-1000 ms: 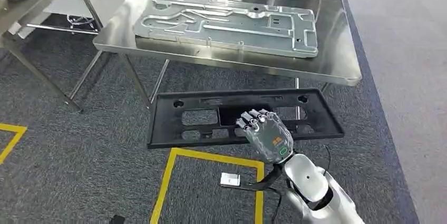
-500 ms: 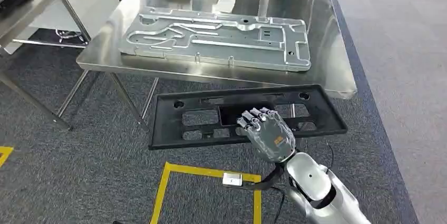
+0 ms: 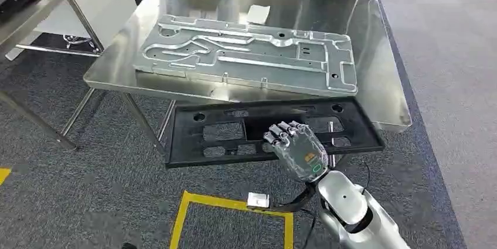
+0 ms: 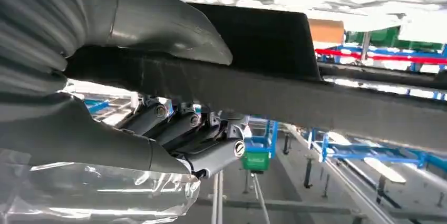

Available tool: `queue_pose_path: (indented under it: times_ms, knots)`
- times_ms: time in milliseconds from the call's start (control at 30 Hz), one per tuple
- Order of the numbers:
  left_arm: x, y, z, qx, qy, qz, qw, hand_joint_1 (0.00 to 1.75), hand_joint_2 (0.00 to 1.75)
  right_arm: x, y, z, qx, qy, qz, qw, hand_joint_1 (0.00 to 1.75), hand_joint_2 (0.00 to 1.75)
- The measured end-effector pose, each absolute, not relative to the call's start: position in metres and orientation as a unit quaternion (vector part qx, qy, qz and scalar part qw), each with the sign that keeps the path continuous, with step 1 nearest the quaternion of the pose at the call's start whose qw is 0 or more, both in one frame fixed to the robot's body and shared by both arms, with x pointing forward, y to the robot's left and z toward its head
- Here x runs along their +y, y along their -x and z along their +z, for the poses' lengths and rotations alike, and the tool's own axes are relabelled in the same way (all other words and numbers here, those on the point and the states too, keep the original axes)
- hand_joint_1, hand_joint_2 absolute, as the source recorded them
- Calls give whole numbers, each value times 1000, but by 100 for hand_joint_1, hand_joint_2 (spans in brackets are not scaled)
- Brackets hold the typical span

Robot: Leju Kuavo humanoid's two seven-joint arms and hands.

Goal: Take the parts from the cabinet and place them on the table.

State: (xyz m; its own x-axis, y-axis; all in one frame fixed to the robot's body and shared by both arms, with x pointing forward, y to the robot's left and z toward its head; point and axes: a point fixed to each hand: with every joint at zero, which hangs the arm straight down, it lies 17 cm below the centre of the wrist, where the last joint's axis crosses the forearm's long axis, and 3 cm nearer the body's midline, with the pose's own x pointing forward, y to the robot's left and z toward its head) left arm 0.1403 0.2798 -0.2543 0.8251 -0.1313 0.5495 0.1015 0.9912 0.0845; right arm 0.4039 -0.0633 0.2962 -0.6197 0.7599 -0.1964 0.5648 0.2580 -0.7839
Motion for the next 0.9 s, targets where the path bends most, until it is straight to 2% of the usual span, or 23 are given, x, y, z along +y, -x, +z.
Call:
queue_pose_path:
  times_ms: [900]
  knots:
    - [277, -134, -256, -283, -22, -57, 957, 0, 0, -66, -409, 273, -776, 415, 457, 129, 175, 175]
